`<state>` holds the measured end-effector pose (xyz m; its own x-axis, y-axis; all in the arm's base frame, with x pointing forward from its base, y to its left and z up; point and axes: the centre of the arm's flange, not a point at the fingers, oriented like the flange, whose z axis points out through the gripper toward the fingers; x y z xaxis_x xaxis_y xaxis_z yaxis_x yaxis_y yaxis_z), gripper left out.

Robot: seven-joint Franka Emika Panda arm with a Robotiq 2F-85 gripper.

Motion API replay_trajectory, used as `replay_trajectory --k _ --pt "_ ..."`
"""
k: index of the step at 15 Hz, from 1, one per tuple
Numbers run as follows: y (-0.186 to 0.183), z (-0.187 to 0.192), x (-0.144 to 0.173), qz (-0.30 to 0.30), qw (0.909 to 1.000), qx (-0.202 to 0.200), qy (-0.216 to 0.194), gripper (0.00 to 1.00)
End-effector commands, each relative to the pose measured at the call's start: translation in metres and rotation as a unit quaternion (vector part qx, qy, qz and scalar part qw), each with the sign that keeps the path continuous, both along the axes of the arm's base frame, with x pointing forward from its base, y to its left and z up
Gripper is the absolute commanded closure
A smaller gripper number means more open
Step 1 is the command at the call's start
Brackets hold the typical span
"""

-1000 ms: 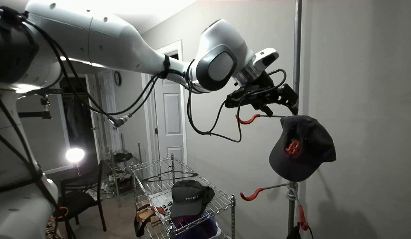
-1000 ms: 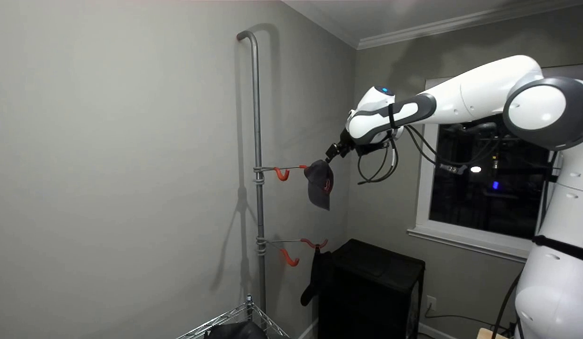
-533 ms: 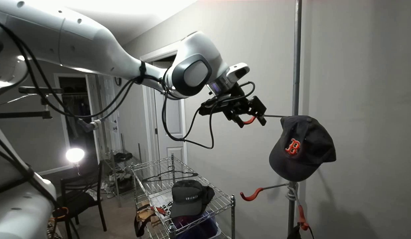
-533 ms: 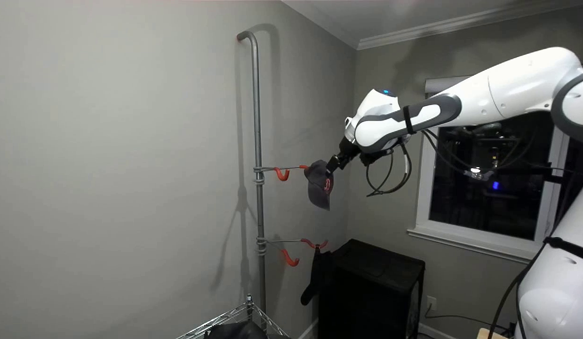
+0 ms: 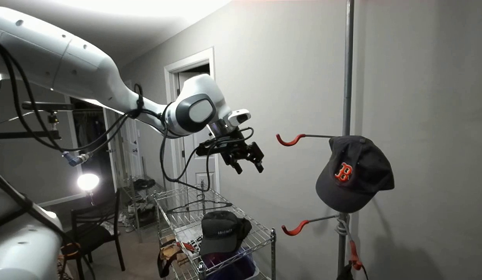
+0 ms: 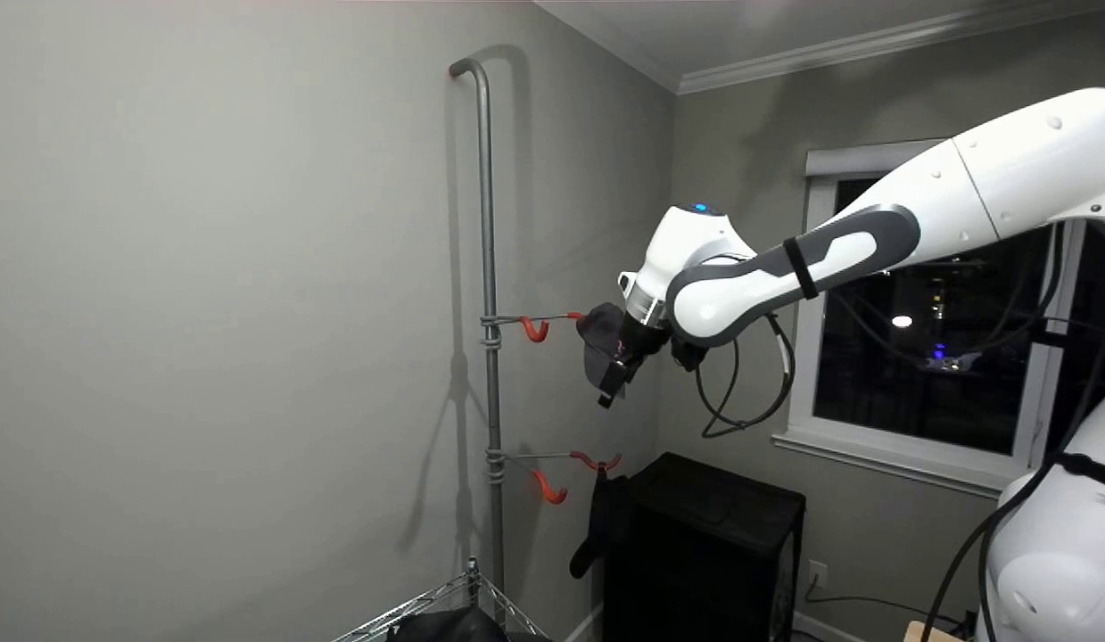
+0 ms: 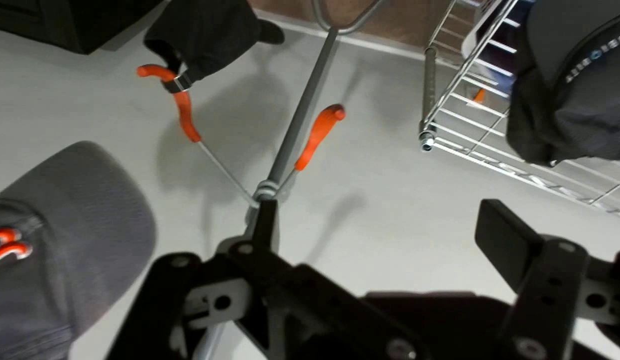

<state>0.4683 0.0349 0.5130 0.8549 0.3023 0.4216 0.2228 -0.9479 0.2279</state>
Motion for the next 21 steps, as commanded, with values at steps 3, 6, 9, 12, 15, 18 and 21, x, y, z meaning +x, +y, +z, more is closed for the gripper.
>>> replay_trajectory --k 3,6,9,12,15,18,21 --pt "0.112 -0.052 -0.014 0.028 0.9973 -0.018 0.065 0.00" --pt "0.159 -0.085 -0.008 0.063 0.9918 -0.015 0.110 0.00" --pt "0.191 -0.126 -0.001 0.103 0.9815 -0.014 0.161 0.00" --pt "0.216 -0.169 0.009 0.129 0.9709 -0.026 0.200 0.00" --pt "0.238 -0.201 0.019 0.161 0.9579 -0.036 0.235 0.00" --pt "0.259 -0.227 0.027 0.184 0.9432 -0.048 0.273 0.00" --pt "0.286 -0.238 0.022 0.232 0.9237 -0.074 0.296 0.00"
